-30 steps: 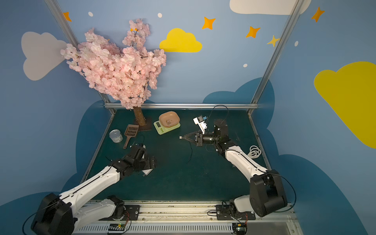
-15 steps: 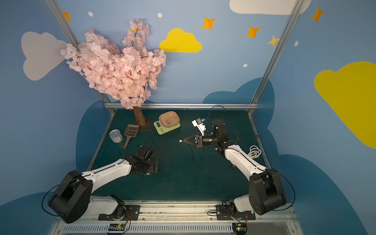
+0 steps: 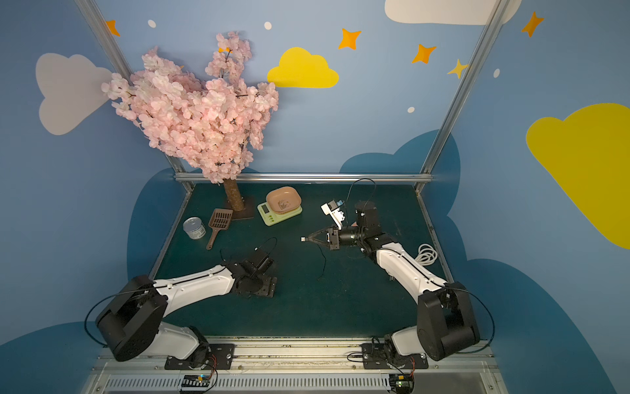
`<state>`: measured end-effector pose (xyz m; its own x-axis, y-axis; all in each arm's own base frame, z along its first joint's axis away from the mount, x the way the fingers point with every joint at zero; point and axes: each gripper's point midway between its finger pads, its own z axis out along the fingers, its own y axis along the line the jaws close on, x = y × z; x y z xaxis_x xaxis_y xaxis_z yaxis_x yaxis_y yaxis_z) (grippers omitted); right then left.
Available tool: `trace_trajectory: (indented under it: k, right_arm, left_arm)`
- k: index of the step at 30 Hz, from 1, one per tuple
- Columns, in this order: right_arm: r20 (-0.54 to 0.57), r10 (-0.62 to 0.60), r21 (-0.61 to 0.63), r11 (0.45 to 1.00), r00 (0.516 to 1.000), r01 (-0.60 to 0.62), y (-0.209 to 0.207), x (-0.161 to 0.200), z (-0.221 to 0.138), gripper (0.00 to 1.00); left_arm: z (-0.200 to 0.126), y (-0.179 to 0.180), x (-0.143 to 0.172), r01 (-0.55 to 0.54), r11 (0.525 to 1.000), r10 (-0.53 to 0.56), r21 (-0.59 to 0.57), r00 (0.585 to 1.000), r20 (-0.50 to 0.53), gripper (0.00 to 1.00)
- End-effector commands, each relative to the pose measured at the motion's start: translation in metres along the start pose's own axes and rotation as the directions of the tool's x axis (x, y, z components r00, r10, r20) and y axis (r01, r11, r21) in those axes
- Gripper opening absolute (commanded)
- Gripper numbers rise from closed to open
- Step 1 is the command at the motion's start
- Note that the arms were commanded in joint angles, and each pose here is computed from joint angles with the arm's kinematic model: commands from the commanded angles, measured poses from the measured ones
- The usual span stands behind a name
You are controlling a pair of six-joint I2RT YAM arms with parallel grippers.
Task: Charge the electronic scale
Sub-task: Pick up the plug from the center of the board.
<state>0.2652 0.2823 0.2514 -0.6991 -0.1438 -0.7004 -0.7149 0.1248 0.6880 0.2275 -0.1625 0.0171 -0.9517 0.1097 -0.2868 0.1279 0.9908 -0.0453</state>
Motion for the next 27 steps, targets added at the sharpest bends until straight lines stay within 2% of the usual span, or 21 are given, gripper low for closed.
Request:
trace_trajectory:
  k: [1,4,8,10,14,17,19,22,25,27]
  right_arm:
    - [0.014,-0.048,-0.006,0.999,0.999,0.048,0.012,-0.010,-0.004,0.00]
    - [0.012,-0.044,-0.004,0.999,0.999,0.044,0.011,-0.009,-0.004,0.00]
    - [0.006,-0.037,-0.002,0.999,0.999,0.037,0.011,-0.009,-0.004,0.00]
    - [0.005,-0.035,0.001,0.999,0.999,0.035,0.012,-0.009,-0.004,0.00]
    - [0.005,-0.037,0.012,0.999,0.999,0.037,0.016,-0.011,-0.007,0.00]
    - [-0.011,-0.018,0.027,0.999,1.000,0.019,0.020,-0.008,-0.010,0.00]
    - [-0.023,0.001,0.047,0.999,1.000,0.000,0.022,-0.005,-0.013,0.00]
    - [-0.047,0.043,0.095,0.995,0.998,-0.038,0.025,0.002,-0.018,0.00]
    - [-0.083,0.102,0.114,0.989,0.991,-0.092,0.032,0.010,-0.023,0.00]
    - [-0.104,0.133,0.127,0.985,0.986,-0.120,0.038,0.015,-0.025,0.00]
  left_arm:
    - [0.005,0.017,0.008,0.011,0.996,-0.014,-0.093,0.999,-0.036,0.81]
    - [0.008,0.020,0.006,0.013,0.993,-0.017,-0.120,0.999,-0.035,0.72]
    - [0.010,0.018,0.004,-0.014,0.992,0.009,-0.129,0.999,-0.036,0.51]
    - [0.006,0.011,-0.001,-0.050,0.993,0.049,-0.110,0.999,-0.010,0.47]
    - [-0.011,-0.021,-0.022,-0.169,0.986,0.168,0.009,0.982,0.088,0.43]
    - [-0.029,-0.051,-0.040,-0.290,0.950,0.263,0.119,0.944,0.200,0.38]
    - [-0.045,-0.070,-0.051,-0.384,0.905,0.323,0.183,0.901,0.291,0.37]
    - [-0.078,-0.097,-0.065,-0.544,0.807,0.402,0.231,0.792,0.460,0.38]
    - [-0.114,-0.118,-0.076,-0.689,0.693,0.428,0.212,0.630,0.648,0.37]
    - [-0.135,-0.131,-0.073,-0.791,0.588,0.444,0.168,0.489,0.750,0.35]
